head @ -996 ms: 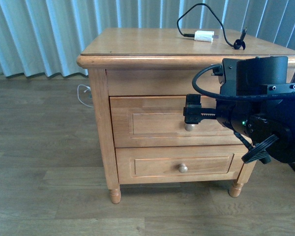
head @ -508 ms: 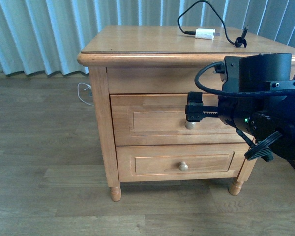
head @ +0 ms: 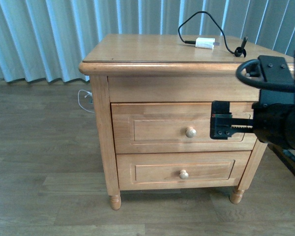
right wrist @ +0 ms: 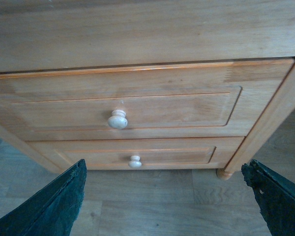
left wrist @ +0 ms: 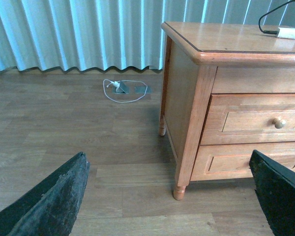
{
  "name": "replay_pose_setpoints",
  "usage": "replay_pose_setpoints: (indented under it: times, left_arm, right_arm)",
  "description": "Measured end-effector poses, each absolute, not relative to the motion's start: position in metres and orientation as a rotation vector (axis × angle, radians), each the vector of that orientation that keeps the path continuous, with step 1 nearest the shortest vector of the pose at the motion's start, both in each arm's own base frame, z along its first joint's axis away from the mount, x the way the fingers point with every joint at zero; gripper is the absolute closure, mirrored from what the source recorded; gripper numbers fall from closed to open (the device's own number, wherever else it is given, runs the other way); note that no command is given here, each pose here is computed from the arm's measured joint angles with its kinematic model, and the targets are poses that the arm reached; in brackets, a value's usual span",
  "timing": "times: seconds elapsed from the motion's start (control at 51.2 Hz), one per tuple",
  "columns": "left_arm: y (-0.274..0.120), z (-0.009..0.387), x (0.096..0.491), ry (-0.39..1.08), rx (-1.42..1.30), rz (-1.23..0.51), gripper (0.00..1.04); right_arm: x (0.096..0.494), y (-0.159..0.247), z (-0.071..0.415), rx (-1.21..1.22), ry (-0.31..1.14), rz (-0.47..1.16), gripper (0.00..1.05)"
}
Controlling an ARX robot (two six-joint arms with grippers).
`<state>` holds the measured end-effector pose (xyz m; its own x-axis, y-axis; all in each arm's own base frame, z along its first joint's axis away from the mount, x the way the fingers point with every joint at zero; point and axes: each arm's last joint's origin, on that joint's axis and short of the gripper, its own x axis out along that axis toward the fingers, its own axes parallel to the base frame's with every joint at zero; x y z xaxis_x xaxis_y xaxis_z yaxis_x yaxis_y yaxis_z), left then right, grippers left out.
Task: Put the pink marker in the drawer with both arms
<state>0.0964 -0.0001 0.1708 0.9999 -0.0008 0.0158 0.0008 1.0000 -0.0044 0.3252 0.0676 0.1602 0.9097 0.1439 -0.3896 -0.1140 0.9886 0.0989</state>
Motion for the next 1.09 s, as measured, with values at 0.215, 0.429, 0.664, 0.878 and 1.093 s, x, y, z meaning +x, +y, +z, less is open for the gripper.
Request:
replay_pose_setpoints:
  times: [0.215, 0.429, 0.664, 0.878, 1.093]
  left_arm:
    - [0.0, 0.171, 0.096, -0.016, -0.004, -0.001, 0.06]
    - [0.0, 0.171, 0.096, -0.016, -0.004, -0.001, 0.06]
    - [0.0, 0.171, 0.096, -0.016, -0.004, -0.001, 0.06]
    - [0.0, 0.171, 0.096, -0.016, -0.004, -0.001, 0.06]
    - [0.0, 0.171, 0.096, -0.016, -0.004, -0.001, 0.06]
  right_arm:
    - [0.245, 0.058, 0.211, 0.093, 0.355, 0.189, 0.08]
    - [0.17, 0.047, 0.235, 0.106, 0.321, 0.158, 0.08]
    - [0.158, 0.044, 0.24, 0.106, 0.268, 0.136, 0.1]
    - [0.141, 0.024, 0.212, 0.017, 0.001, 0.008, 0.61]
    - [0.13, 0.014, 0.195, 0.006, 0.003, 0.005, 1.03]
